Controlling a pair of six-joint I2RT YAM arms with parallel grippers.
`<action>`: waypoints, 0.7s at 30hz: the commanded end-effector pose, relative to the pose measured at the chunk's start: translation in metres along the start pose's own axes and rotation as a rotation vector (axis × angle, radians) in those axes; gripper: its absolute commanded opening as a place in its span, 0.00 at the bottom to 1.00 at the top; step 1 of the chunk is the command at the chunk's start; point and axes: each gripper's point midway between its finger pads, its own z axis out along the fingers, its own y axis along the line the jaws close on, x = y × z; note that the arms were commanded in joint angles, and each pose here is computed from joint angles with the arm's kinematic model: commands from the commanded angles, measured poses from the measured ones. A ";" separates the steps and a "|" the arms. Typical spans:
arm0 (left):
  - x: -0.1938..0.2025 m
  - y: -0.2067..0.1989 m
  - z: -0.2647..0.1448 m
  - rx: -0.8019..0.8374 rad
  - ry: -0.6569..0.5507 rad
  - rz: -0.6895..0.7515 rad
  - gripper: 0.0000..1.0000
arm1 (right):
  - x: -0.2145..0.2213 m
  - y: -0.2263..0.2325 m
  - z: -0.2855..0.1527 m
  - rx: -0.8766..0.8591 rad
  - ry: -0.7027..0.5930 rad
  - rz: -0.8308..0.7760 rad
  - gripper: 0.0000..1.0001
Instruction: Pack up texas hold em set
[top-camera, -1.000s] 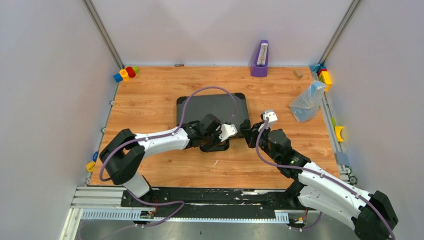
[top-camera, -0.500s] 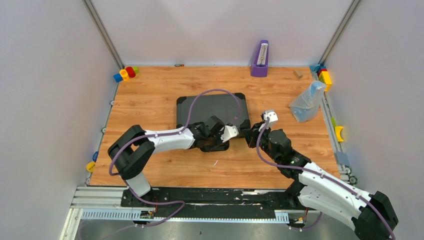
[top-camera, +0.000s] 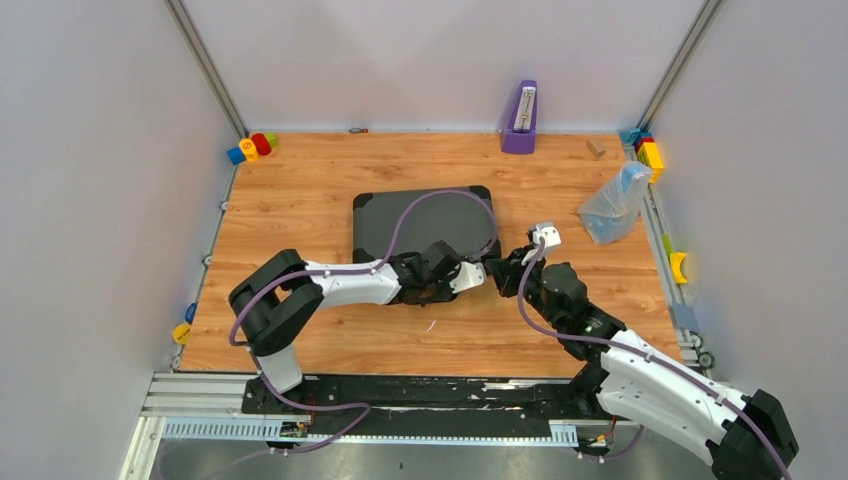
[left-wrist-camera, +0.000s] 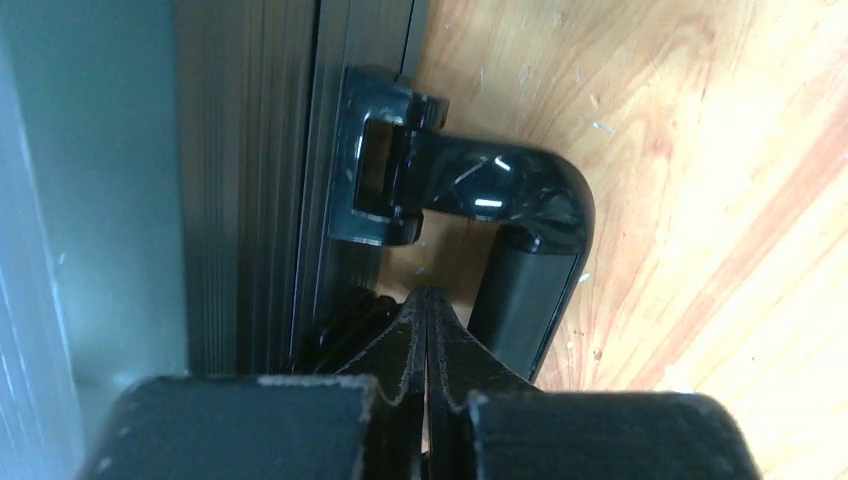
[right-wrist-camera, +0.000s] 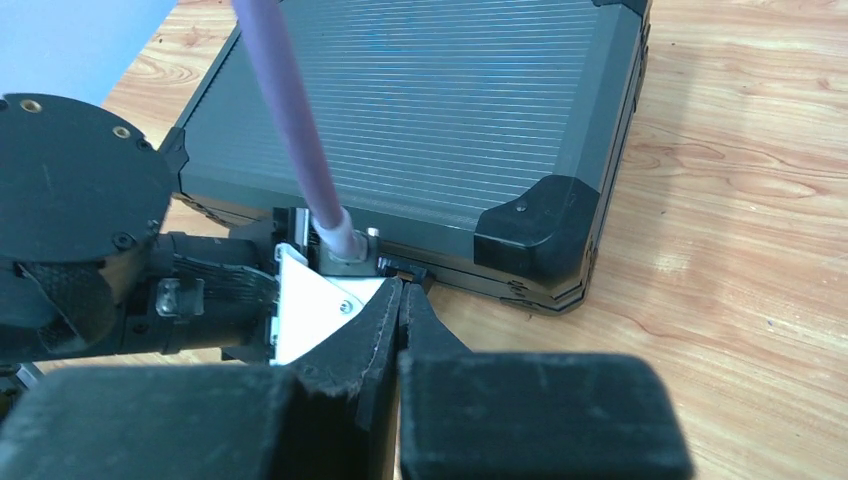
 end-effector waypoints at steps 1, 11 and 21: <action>0.008 -0.011 0.017 0.013 0.073 0.050 0.00 | -0.015 0.003 -0.002 -0.005 -0.065 0.028 0.00; -0.005 -0.001 0.002 -0.030 0.038 0.001 0.00 | -0.017 0.000 -0.004 0.008 -0.081 0.032 0.00; -0.061 0.001 -0.096 0.033 -0.310 -0.053 0.06 | -0.029 -0.012 -0.011 0.068 -0.144 0.042 0.00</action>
